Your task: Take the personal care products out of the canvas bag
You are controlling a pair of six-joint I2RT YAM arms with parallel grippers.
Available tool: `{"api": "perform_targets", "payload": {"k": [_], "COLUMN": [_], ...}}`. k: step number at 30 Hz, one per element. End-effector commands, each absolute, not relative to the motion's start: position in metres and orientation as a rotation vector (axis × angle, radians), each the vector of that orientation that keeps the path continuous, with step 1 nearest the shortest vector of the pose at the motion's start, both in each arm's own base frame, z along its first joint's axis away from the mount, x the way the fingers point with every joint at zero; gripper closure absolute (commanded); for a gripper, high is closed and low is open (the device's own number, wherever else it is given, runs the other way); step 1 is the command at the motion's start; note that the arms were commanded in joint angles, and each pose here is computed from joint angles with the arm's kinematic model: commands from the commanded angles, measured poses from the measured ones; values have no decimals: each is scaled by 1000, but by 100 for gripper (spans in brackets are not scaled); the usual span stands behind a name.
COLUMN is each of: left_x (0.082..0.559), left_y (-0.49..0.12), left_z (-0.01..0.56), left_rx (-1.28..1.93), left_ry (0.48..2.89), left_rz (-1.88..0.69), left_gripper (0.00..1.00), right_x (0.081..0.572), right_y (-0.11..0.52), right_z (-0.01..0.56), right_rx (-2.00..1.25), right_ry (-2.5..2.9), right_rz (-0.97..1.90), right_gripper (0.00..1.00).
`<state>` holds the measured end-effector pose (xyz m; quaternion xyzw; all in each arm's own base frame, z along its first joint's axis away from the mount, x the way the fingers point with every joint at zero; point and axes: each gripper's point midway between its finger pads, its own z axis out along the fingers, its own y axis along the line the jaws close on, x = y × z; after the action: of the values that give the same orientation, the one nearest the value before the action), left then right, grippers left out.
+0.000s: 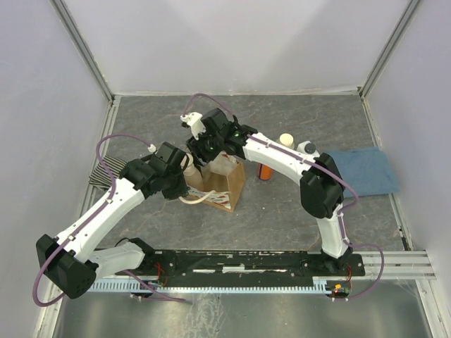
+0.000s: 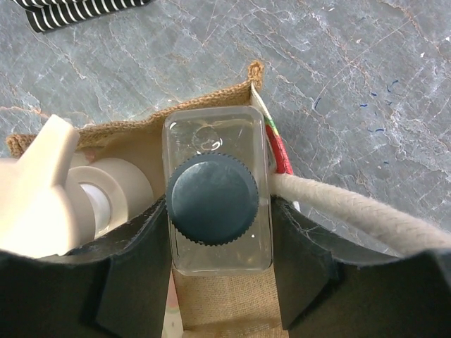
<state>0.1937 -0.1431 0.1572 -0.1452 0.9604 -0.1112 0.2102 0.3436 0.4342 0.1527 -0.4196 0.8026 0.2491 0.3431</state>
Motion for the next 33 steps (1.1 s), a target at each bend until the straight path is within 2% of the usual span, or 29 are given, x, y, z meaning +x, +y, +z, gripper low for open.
{"api": "perform_targets", "payload": {"k": [1, 9, 19, 29, 33], "left_x": [202, 206, 209, 209, 211], "left_y": [-144, -152, -156, -154, -156], "left_z": [172, 170, 172, 171, 171], "left_rx": [-393, -393, -400, -400, -399], "left_ry": [2616, 2617, 2609, 2604, 2610], "left_rz": [-328, -371, -395, -380, -384], "left_gripper": [96, 96, 96, 95, 95], "right_x": [350, 325, 288, 278, 276], "right_y": [430, 390, 348, 279, 253], "right_z": [207, 306, 394, 430, 418], "right_rx": [-1049, -923, -821, -685, -632], "right_ry": [1982, 1900, 1775, 1755, 1765], "right_rz": [600, 585, 643, 441, 358], "right_gripper": [65, 69, 68, 69, 64]}}
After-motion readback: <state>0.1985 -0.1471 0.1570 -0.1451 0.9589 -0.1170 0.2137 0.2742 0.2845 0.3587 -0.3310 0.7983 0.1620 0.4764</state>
